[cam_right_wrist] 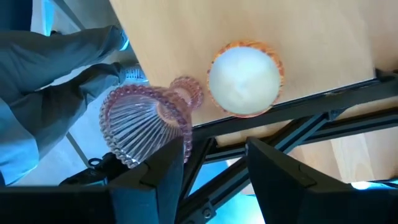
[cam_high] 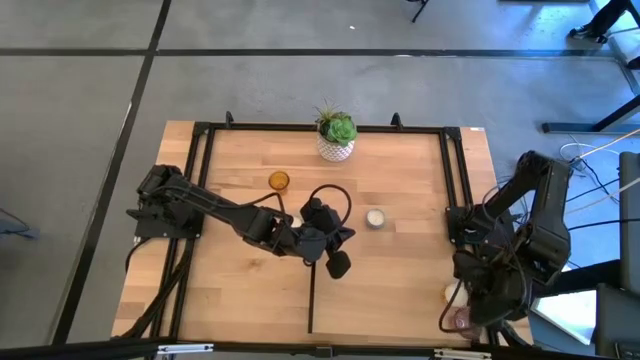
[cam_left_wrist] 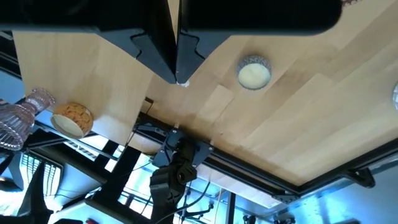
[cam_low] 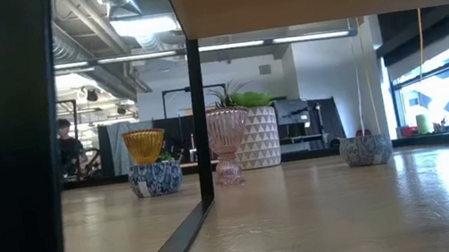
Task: Pick & Place candle stick holders
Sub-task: Put the purple glass candle holder on the shelf aligned with the yellow scented candle
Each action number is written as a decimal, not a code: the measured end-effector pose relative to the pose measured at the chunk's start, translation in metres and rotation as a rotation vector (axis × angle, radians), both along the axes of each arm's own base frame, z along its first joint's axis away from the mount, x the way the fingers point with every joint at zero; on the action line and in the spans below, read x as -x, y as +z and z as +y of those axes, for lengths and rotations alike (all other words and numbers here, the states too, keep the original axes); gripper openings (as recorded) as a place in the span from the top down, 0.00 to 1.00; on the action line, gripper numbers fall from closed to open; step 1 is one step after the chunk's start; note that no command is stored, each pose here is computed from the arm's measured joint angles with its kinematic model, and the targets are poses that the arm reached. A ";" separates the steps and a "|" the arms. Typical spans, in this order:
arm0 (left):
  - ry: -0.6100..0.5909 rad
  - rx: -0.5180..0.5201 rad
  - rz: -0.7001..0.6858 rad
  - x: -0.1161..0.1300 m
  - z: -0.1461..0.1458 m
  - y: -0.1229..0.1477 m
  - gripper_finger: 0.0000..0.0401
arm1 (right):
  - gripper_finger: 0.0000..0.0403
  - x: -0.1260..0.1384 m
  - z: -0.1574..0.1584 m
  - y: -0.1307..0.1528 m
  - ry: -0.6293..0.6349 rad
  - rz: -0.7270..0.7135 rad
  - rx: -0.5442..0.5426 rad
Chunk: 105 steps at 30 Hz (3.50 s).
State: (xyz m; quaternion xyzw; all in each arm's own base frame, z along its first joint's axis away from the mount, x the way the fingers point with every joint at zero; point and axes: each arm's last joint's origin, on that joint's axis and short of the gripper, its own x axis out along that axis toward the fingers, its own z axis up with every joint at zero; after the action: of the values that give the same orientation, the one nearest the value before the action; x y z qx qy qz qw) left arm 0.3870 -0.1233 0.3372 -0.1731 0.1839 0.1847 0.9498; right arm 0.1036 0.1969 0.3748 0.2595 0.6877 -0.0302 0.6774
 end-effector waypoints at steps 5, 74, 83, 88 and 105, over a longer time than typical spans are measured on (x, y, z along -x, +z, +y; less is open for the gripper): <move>0.009 0.001 -0.003 -0.001 0.004 0.000 0.99 | 0.56 -0.003 -0.015 0.006 0.008 -0.046 0.012; 0.353 0.394 0.147 0.165 0.157 -0.063 0.99 | 0.57 -0.248 -0.234 -0.089 -0.340 -0.286 0.122; 0.307 0.328 0.068 0.164 0.139 -0.061 0.99 | 0.57 -0.268 -0.249 -0.121 -0.355 -0.237 0.064; 0.304 0.321 0.082 0.162 0.138 -0.063 1.00 | 0.57 -0.277 -0.250 -0.143 -0.330 -0.191 0.040; 0.294 0.301 0.092 0.161 0.138 -0.064 0.99 | 0.57 -0.297 -0.232 -0.153 -0.313 -0.281 -0.011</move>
State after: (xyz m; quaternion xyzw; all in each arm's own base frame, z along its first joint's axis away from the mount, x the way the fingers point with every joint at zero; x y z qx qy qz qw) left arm 0.2256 0.0144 0.2734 -0.3292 0.2254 0.2992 0.8667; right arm 0.4010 -0.0349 0.2219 0.3685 0.5379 -0.0946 0.7523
